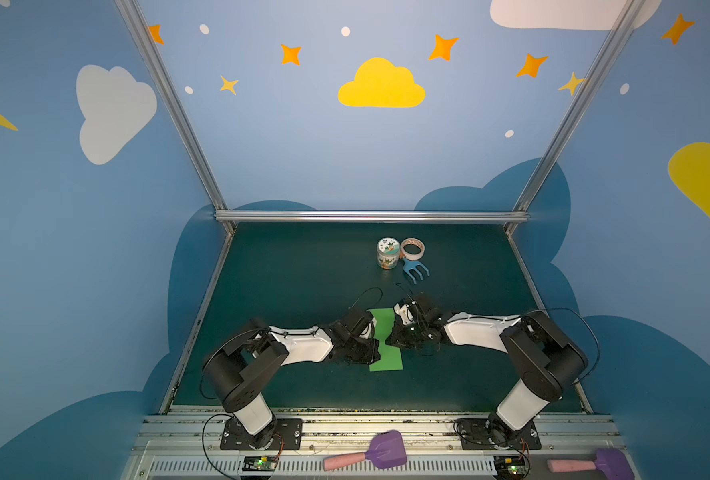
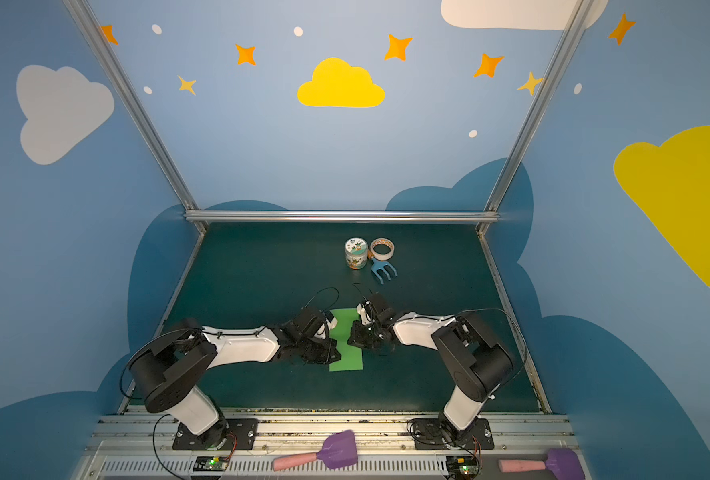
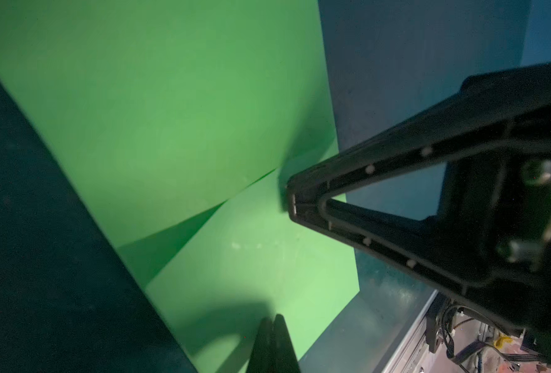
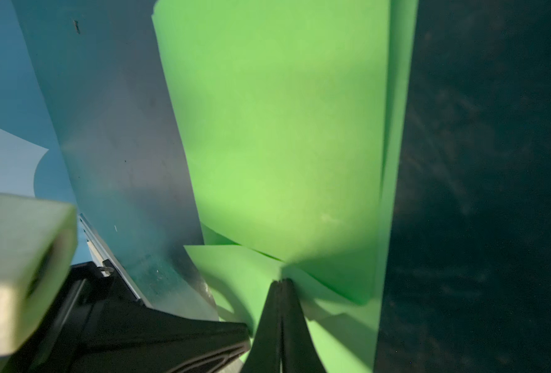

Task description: Fold a paper plane with a square sheet of paper (fold left side to right side)

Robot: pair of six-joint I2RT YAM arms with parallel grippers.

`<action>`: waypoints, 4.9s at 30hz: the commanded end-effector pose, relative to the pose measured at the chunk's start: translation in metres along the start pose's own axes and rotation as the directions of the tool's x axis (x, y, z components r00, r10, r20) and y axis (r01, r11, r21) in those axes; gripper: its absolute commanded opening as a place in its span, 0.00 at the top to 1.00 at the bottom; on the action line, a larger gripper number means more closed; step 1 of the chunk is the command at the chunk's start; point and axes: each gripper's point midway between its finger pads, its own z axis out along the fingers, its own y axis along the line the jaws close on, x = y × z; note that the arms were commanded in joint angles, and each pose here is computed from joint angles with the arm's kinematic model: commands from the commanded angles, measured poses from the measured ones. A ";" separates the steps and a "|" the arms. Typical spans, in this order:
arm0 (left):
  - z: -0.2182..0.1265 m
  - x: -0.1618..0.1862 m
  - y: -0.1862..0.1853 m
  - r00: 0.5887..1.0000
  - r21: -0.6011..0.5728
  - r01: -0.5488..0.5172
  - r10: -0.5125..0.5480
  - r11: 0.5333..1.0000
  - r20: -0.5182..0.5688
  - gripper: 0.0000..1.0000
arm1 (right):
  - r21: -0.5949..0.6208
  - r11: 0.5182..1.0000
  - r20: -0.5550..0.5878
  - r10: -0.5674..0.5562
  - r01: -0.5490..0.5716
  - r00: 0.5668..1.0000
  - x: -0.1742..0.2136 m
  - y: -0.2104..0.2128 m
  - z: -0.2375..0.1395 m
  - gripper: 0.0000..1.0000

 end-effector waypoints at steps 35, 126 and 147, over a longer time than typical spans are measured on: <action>-0.014 -0.035 0.013 0.999 -0.083 0.036 -0.035 0.996 0.007 0.96 | 0.091 0.994 -0.022 0.069 -0.066 0.997 0.018 -0.038 0.014 1.00; -0.049 -0.060 -0.011 0.992 0.027 0.088 -0.090 0.996 0.091 0.93 | -0.146 0.983 0.106 0.124 -0.108 0.987 -0.004 -0.005 -0.039 1.00; -0.196 -0.107 0.039 0.839 0.031 0.309 -0.288 0.951 0.462 0.53 | 0.860 0.500 0.114 -0.390 0.107 0.914 -0.048 -0.069 -0.223 1.00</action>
